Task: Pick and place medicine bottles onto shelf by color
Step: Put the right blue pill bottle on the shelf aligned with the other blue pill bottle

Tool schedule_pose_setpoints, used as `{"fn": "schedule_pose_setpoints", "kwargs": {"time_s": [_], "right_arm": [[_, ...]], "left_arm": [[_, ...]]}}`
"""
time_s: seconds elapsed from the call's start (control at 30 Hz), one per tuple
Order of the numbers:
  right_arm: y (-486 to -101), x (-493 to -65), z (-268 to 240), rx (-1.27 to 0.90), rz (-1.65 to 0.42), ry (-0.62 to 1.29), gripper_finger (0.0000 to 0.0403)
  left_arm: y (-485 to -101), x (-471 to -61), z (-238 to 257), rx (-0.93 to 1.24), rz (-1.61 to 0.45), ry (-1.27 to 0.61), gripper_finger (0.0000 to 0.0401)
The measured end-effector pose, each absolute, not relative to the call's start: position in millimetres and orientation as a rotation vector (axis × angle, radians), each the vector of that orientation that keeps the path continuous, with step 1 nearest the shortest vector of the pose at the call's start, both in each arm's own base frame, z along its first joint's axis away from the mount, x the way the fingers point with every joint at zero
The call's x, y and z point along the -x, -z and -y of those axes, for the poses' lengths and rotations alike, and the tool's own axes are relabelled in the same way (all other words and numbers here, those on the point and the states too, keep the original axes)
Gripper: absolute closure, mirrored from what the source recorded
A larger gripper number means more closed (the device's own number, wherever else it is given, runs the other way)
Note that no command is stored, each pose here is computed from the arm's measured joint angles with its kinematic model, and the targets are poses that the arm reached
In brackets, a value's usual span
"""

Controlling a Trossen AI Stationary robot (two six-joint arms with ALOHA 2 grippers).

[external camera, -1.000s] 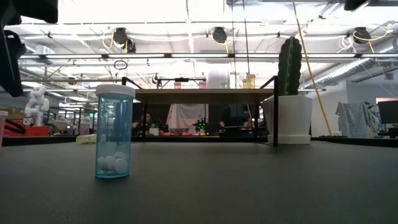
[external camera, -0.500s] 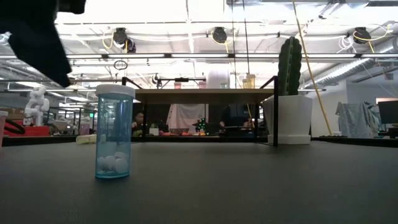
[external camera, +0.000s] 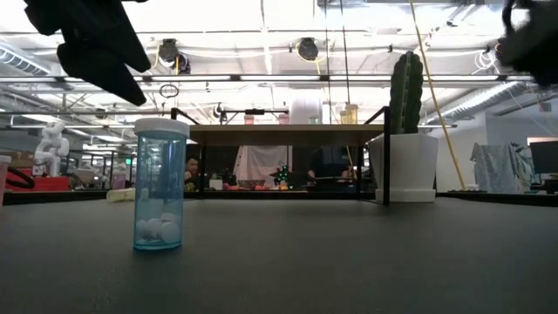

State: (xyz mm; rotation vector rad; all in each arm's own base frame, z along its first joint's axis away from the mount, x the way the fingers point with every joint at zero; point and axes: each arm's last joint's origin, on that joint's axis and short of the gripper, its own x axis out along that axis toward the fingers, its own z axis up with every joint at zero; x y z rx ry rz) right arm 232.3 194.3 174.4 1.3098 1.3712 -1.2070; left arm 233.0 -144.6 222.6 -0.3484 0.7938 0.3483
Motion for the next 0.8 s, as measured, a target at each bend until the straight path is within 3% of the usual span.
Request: {"fn": "schedule_pose_setpoints", "kwargs": {"time_s": [0.2,0.8], "right_arm": [[-152,-232,-192,-1.427,-1.474,1.147,0.0083],[-139,-208,-184,-1.259,-1.527,1.237,0.0088]], "left_arm": [[-222,-230,149,0.361,-0.805,-0.332,0.0057],[-222,-230,149,0.363,-0.813,-0.322,0.0057]]}}
